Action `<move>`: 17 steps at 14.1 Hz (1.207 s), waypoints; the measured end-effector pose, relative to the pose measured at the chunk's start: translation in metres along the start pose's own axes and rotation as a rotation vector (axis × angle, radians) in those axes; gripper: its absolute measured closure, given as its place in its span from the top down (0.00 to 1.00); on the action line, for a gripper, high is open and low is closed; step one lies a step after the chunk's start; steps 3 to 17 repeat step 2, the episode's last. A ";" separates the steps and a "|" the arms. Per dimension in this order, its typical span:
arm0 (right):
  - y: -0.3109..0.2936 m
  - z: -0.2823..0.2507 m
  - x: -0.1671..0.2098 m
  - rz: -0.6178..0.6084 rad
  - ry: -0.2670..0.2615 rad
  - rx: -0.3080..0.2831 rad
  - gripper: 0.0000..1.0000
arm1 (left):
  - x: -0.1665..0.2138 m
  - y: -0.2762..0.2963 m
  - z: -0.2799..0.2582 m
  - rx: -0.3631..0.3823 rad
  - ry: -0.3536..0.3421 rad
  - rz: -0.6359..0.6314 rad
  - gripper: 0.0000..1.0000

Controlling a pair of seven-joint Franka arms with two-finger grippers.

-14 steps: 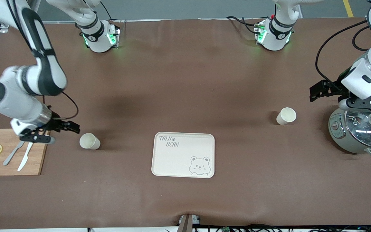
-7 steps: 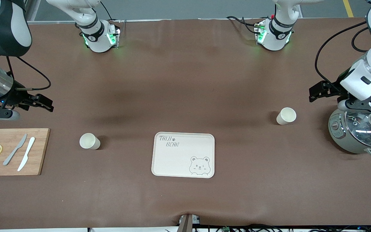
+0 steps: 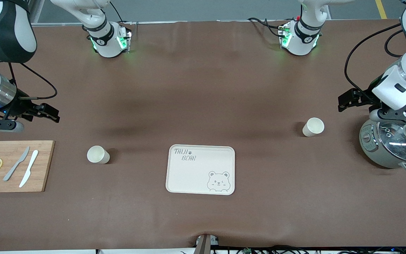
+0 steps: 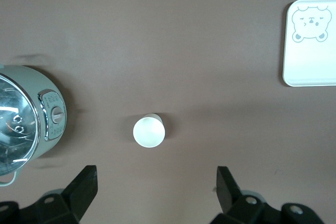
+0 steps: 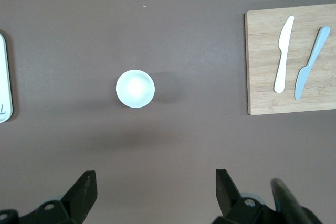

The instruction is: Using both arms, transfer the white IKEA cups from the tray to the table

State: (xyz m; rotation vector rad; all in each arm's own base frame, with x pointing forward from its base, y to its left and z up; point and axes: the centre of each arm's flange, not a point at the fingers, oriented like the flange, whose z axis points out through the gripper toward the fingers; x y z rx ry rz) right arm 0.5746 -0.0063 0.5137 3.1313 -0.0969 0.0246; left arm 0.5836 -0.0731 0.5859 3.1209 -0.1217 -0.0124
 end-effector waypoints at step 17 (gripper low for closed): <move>0.002 0.000 0.000 -0.002 0.000 -0.011 1.00 | 0.000 0.000 0.000 0.000 0.000 0.000 1.00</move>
